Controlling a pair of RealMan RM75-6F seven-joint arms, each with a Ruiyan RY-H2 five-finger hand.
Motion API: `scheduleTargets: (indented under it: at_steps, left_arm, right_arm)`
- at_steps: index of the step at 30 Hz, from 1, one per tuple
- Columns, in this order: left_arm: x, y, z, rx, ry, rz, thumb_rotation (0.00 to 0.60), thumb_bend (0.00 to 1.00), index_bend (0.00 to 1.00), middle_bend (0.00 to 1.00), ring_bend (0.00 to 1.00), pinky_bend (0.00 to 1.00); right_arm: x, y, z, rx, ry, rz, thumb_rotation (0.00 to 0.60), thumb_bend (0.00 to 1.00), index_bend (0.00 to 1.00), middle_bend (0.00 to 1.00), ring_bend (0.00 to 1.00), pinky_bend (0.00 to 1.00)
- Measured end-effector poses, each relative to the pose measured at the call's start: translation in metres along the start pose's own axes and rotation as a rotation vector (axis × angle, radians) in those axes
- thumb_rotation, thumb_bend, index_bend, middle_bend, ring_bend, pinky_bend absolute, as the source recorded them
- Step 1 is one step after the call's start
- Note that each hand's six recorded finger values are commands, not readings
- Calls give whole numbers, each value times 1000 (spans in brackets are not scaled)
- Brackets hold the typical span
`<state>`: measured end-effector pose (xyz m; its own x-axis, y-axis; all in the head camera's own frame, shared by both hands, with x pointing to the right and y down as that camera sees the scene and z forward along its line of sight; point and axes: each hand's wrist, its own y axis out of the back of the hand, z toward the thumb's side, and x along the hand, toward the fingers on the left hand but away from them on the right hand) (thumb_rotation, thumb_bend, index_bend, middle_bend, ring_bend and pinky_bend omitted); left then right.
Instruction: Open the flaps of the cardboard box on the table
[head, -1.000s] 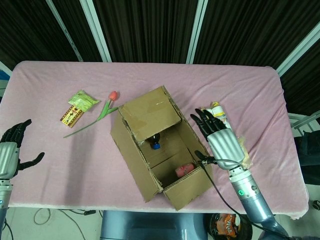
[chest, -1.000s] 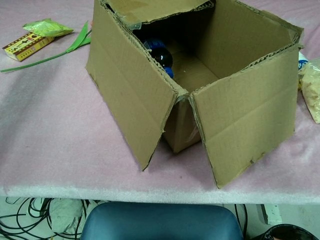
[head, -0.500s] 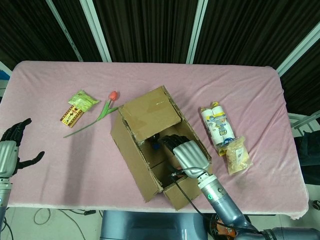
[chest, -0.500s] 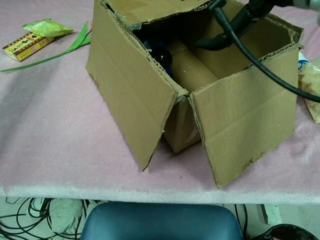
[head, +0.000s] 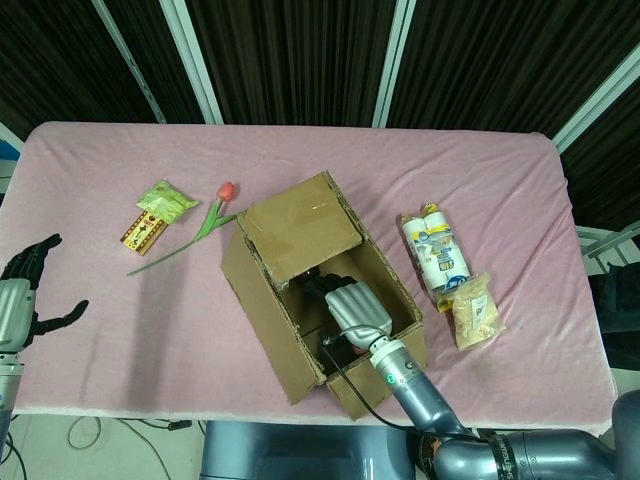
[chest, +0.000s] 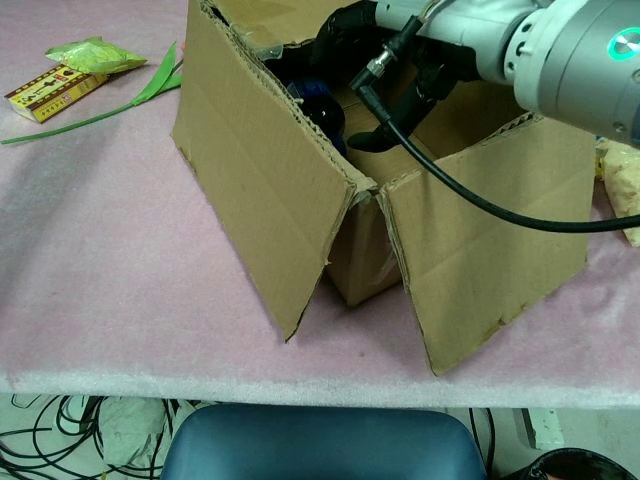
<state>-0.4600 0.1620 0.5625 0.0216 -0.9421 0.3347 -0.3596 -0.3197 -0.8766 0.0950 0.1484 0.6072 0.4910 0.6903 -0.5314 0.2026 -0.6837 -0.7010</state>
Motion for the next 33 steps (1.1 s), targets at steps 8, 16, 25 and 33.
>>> scheduleTargets:
  at_steps: [8,16,25,33]
  left_arm:
    - [1,1,-2,-12,5,-1,600,192,38,123,81,129]
    - [1,-1,-2,-23,11,-14,600,192,38,124,81,129]
    - [2,-5,-3,-40,22,-30,600,192,38,124,81,129]
    - [2,-7,-4,-52,30,-42,600,192,38,124,81,129]
  right_arm:
    - [-26,-14,5,-12,2,27,600,341,258,247,220,304]
    - [-37,-4,14,-48,26,-36,600,341,257,240,218,304]
    - [-58,43,27,-115,74,-195,600,346,230,215,216,304]
    - [-76,71,35,-116,91,-262,600,345,195,198,214,304]
